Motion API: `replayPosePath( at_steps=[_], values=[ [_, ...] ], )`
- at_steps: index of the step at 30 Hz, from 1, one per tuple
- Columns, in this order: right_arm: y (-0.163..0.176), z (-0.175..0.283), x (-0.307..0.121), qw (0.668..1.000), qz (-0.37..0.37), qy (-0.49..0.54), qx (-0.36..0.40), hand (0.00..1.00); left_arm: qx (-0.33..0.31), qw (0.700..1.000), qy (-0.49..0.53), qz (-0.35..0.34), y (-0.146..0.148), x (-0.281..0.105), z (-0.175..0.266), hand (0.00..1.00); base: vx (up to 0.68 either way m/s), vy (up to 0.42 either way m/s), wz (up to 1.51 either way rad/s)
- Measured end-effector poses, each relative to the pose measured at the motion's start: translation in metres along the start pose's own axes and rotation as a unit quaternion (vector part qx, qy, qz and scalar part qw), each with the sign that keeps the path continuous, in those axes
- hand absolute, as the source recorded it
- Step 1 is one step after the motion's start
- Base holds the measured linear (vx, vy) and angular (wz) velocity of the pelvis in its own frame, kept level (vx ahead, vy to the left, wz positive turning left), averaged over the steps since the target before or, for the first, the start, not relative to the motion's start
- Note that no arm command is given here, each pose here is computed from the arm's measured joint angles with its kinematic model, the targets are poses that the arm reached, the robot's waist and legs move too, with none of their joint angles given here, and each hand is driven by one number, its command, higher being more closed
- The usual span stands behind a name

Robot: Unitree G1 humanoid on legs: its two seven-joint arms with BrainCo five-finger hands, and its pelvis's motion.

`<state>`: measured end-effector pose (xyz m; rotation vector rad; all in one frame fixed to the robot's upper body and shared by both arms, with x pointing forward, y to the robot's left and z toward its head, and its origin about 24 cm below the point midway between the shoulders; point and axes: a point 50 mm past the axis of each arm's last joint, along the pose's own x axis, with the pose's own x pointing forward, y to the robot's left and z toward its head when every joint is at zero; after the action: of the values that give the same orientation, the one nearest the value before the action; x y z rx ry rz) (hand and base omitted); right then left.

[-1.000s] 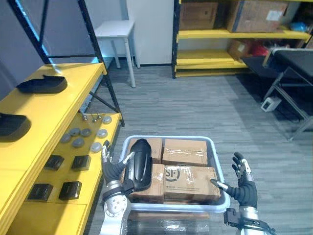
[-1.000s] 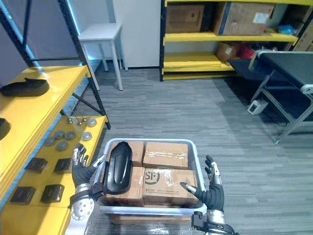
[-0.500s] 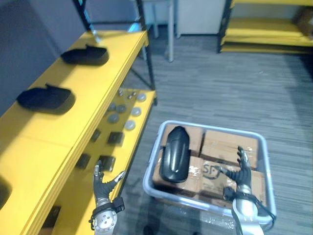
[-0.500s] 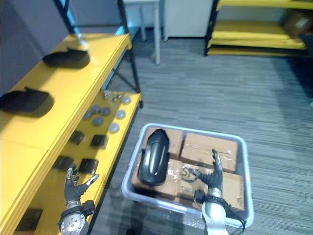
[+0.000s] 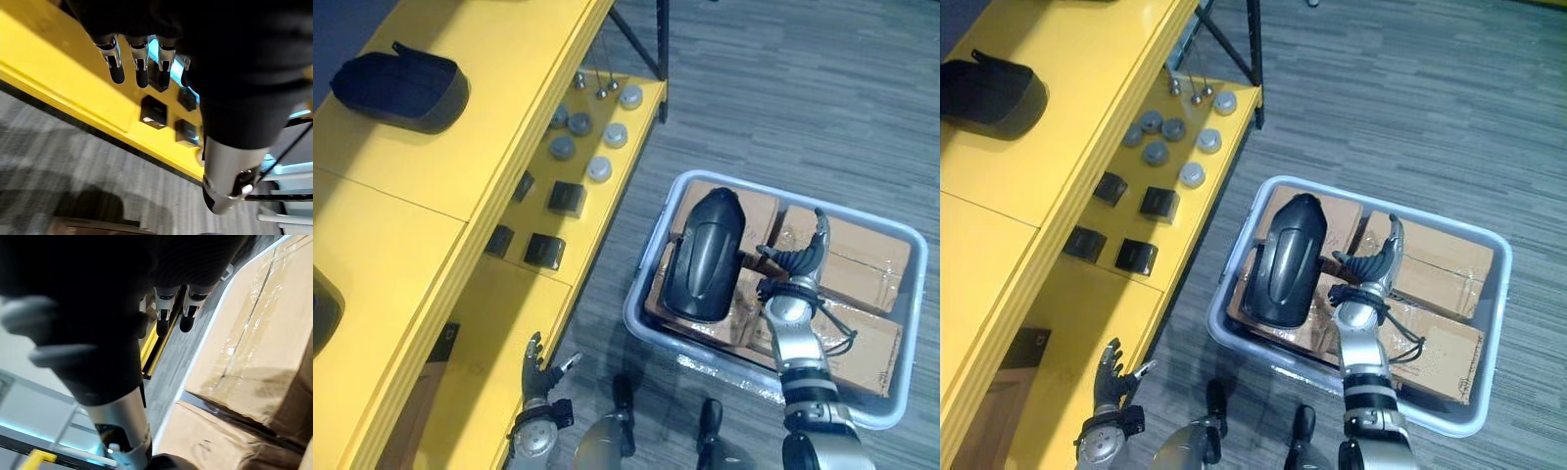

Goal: Walk over and take plastic housings, then place them on the shelf

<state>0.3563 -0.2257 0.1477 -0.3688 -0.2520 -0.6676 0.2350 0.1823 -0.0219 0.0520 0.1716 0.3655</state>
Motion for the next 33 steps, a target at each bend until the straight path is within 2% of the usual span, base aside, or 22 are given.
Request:
replayPosePath(
  at_steps=[6,11,20,22,28,29,33],
  values=[
    [0.012,0.000,0.011,0.997,0.056,-0.003,-0.045,0.00,-0.002,1.000,-0.008,-0.012,-0.011,0.010,0.007,0.00,0.00,-0.005,0.13],
    [0.027,-0.001,0.006,0.993,0.103,0.002,-0.055,0.00,-0.011,1.000,-0.008,-0.010,-0.013,0.014,0.009,0.00,0.00,0.003,0.07],
    [0.049,-0.012,-0.022,0.991,0.124,0.044,-0.024,0.00,-0.010,1.000,0.004,-0.003,-0.014,0.013,0.006,0.00,-0.01,-0.007,-0.01],
    [0.057,-0.014,-0.039,0.990,0.128,0.042,-0.044,0.00,-0.009,1.000,0.014,0.004,-0.014,0.011,0.002,0.00,-0.01,-0.012,-0.03],
    [0.062,-0.016,-0.050,0.987,0.127,0.044,-0.091,0.00,-0.012,1.000,0.022,0.007,-0.016,0.010,0.001,0.00,-0.01,-0.015,-0.03],
    [0.061,-0.016,-0.051,0.987,0.125,0.045,-0.089,1.00,-0.013,1.000,0.022,0.006,-0.016,0.010,0.001,0.00,0.00,0.000,0.00],
    [0.056,-0.018,-0.049,0.990,0.090,0.065,-0.084,1.00,-0.018,1.000,0.020,0.006,-0.018,0.008,0.003,0.00,0.00,0.000,0.00]
  ],
)
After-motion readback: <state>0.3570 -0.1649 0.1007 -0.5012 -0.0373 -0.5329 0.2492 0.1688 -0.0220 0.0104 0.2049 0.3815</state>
